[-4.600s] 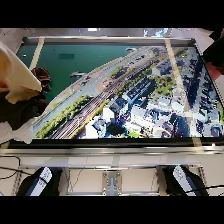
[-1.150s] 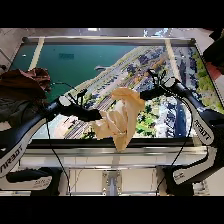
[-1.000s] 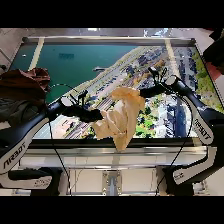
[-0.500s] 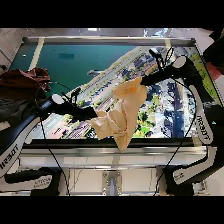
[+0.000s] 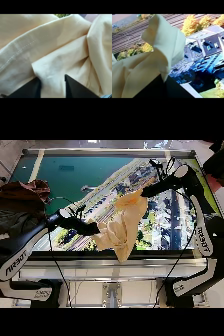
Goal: Fold the shirts.
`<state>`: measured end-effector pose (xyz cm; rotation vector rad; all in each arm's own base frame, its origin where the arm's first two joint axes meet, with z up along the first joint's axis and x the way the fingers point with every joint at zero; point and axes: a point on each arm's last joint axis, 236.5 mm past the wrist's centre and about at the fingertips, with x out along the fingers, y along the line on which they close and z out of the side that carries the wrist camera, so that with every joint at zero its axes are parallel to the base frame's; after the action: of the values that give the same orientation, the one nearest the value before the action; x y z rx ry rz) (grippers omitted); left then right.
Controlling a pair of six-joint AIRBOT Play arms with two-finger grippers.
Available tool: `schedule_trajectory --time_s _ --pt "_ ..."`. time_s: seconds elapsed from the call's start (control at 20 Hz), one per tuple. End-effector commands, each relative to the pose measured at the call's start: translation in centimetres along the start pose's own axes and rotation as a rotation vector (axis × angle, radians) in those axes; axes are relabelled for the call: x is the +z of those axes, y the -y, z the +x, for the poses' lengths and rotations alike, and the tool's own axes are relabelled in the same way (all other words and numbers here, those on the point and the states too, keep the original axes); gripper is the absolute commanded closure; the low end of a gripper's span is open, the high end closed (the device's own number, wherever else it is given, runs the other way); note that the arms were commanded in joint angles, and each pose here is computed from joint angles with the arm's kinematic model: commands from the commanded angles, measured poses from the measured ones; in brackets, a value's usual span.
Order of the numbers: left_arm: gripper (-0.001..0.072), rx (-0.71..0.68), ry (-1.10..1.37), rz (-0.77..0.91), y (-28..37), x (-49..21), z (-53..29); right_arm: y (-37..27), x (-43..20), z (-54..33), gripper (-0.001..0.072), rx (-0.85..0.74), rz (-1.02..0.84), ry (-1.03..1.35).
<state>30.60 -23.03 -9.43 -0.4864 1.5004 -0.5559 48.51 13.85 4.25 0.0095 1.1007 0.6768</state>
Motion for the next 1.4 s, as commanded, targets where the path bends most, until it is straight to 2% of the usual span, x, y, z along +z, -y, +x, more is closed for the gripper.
schedule_trajectory --time_s 0.0,0.2,0.3,0.45,0.6,0.7,0.8,0.9,1.05,1.15,1.35 --pt "0.0688 -0.025 0.053 -0.001 0.6 1.3 0.4 -0.2 -0.2 0.0 0.0702 0.006 0.002 -0.01" --pt "0.0693 -0.099 0.145 0.003 3.0 3.1 -2.7 -0.9 -0.5 -1.3 0.0702 0.008 0.02 -0.025" --pt "0.0694 -0.127 0.27 0.057 4.6 5.0 -8.2 -1.6 0.0 -4.7 0.0703 -0.043 -0.024 -0.019" --pt "0.0694 -0.144 0.58 0.144 7.1 6.6 -21.3 -4.8 1.0 -13.8 0.0703 -0.148 -0.11 0.046" --pt "0.0694 -0.07 1.011 0.249 9.8 4.4 -36.6 -12.0 1.3 -25.2 0.0703 -0.206 -0.171 0.245" --pt "0.0695 0.008 1.305 0.334 12.9 0.5 -45.3 -17.9 1.3 -33.3 0.0703 -0.246 -0.267 0.466" --pt "0.0695 0.082 1.556 0.429 16.9 -4.3 -52.0 -23.4 0.4 -39.9 0.0704 -0.259 -0.367 0.691" --pt "0.0695 0.191 1.706 0.541 20.3 -8.0 -56.2 -26.9 -1.4 -44.5 0.0703 -0.274 -0.422 0.844" --pt "0.0696 0.326 1.75 0.581 21.4 -9.0 -59.1 -27.4 -2.8 -48.0 0.0706 -0.36 -0.436 0.946" --pt "0.0696 0.277 1.615 0.511 19.2 -6.0 -57.0 -25.3 -2.4 -45.8 0.0707 -0.379 -0.405 0.858" --pt "0.0696 0.136 1.179 0.361 12.0 1.8 -48.3 -17.5 -0.1 -32.1 0.0706 -0.274 -0.264 0.477"
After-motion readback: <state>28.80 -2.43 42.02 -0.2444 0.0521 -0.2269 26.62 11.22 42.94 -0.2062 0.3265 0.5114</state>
